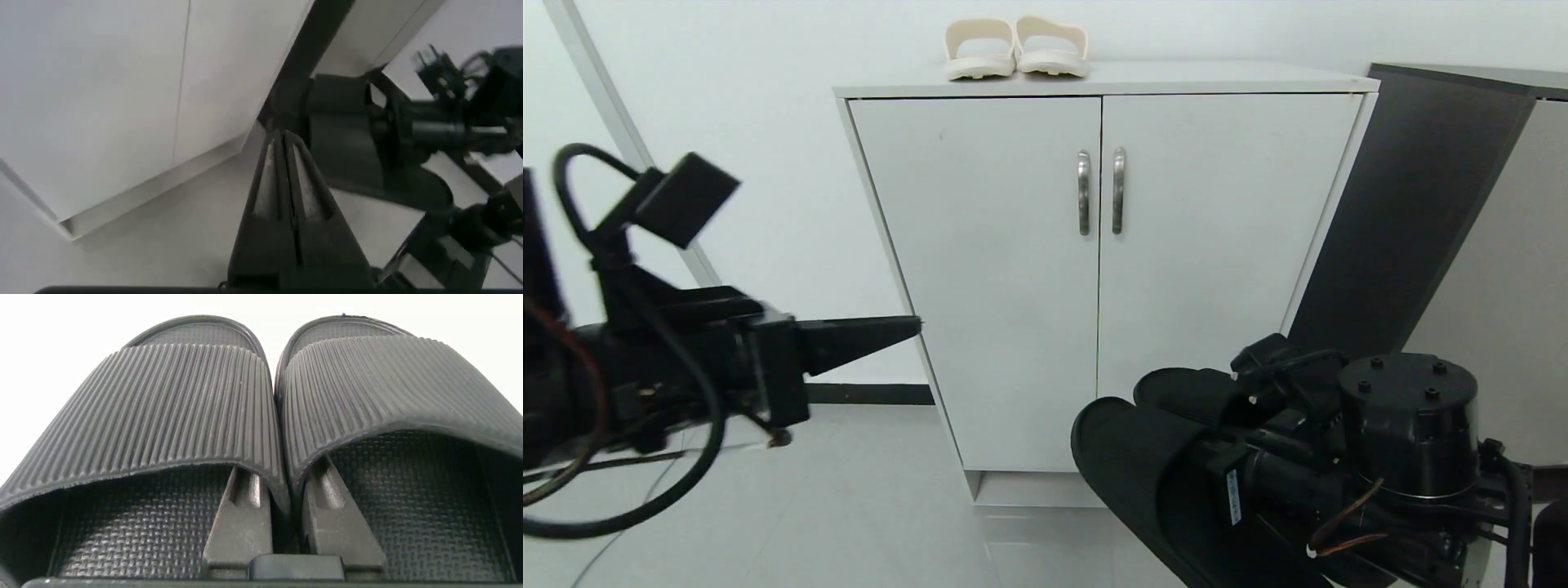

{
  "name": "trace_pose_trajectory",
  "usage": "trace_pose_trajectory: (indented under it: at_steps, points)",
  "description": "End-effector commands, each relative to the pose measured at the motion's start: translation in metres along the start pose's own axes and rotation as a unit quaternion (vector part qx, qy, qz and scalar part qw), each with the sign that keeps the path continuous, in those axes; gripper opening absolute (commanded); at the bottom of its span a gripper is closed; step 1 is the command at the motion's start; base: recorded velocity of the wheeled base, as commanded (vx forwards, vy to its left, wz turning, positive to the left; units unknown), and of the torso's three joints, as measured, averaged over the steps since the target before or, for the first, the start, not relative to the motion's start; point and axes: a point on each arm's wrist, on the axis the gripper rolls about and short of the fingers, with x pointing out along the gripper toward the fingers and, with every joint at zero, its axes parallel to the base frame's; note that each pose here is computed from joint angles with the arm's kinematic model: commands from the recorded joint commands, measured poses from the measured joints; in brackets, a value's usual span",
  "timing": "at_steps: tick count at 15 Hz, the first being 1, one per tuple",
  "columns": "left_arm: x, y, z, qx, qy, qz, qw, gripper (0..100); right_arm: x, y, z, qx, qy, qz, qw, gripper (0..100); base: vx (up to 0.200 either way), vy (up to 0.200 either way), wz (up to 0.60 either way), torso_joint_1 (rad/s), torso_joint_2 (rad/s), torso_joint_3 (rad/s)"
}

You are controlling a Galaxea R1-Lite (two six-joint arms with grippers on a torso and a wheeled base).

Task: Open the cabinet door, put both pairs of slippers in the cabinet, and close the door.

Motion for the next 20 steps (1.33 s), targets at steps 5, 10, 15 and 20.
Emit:
trace_pose_trajectory:
  at_steps: [5, 10, 15, 20]
  points:
    - [0.089, -0.004, 0.016, -0.005, 0.011, -0.056, 0.9984, 100, 0.002, 0.000, -0.004, -0.002, 0.008, -0.001, 1.000, 0, 0.000, 0.000, 0.00, 0.000, 0.00, 0.000]
    - [0.084, -0.007, 0.022, -0.010, -0.004, -0.037, 0.9992, 100, 0.004, 0.000, -0.006, -0.003, 0.011, -0.001, 1.000, 0, 0.000, 0.000, 0.00, 0.000, 0.00, 0.000]
    - [0.081, -0.008, 0.022, -0.011, -0.005, -0.036, 0.9993, 100, 0.004, 0.001, -0.006, -0.004, 0.014, 0.000, 1.000, 0, 0.160, 0.000, 0.00, 0.000, 0.00, 0.001]
    - [0.080, -0.010, 0.024, -0.009, -0.009, -0.040, 0.9991, 100, 0.004, 0.001, -0.008, -0.004, 0.017, 0.003, 1.000, 0, 0.200, 0.000, 0.00, -0.001, 0.00, 0.000]
